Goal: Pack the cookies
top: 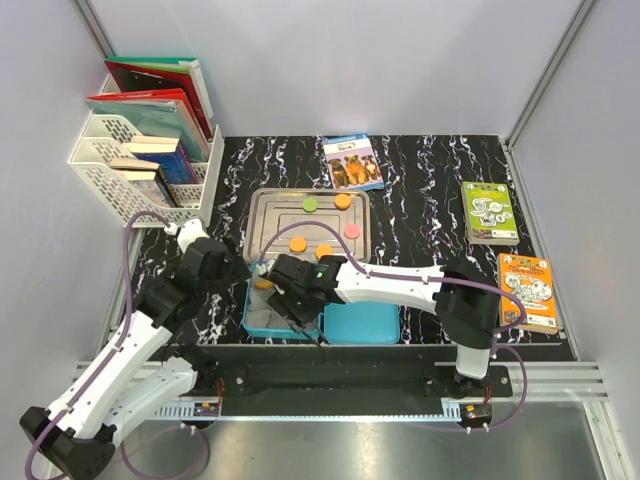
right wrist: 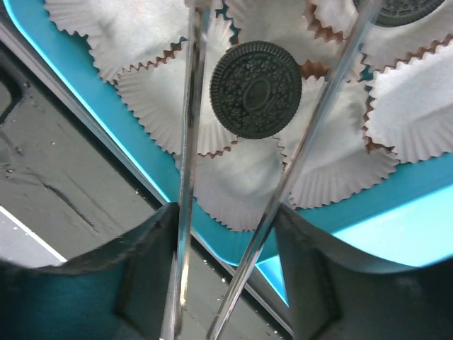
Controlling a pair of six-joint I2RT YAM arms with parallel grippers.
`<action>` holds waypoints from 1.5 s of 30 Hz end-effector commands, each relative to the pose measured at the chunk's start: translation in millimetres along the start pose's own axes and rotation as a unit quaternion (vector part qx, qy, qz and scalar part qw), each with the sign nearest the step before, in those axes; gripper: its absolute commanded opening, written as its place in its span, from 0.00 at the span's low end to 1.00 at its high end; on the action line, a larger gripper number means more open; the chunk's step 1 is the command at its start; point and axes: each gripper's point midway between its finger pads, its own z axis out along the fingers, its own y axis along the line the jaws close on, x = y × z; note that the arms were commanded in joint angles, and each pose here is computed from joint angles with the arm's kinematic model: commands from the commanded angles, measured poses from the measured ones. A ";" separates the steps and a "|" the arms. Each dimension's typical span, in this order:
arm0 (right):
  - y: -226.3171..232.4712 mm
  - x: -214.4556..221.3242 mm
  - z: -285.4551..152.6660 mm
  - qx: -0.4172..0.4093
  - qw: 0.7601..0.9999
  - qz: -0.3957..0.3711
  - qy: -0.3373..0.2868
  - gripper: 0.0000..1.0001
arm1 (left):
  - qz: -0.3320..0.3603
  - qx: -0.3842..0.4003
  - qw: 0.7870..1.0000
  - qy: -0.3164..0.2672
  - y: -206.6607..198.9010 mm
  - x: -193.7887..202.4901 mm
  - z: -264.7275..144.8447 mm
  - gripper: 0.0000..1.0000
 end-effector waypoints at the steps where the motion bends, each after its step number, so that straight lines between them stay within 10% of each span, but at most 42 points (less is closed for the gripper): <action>1: -5.1 -1.5 3.8 0.008 1.000 0.003 -0.003 0.57 | -0.006 0.012 1.000 -0.011 -4.3 -4.6 -0.6 0.99; 45: -30.5 -58.0 -153.6 0.048 0.992 0.017 -0.119 0.31 | -0.008 0.017 1.000 -0.007 -7.3 -4.2 -0.4 0.99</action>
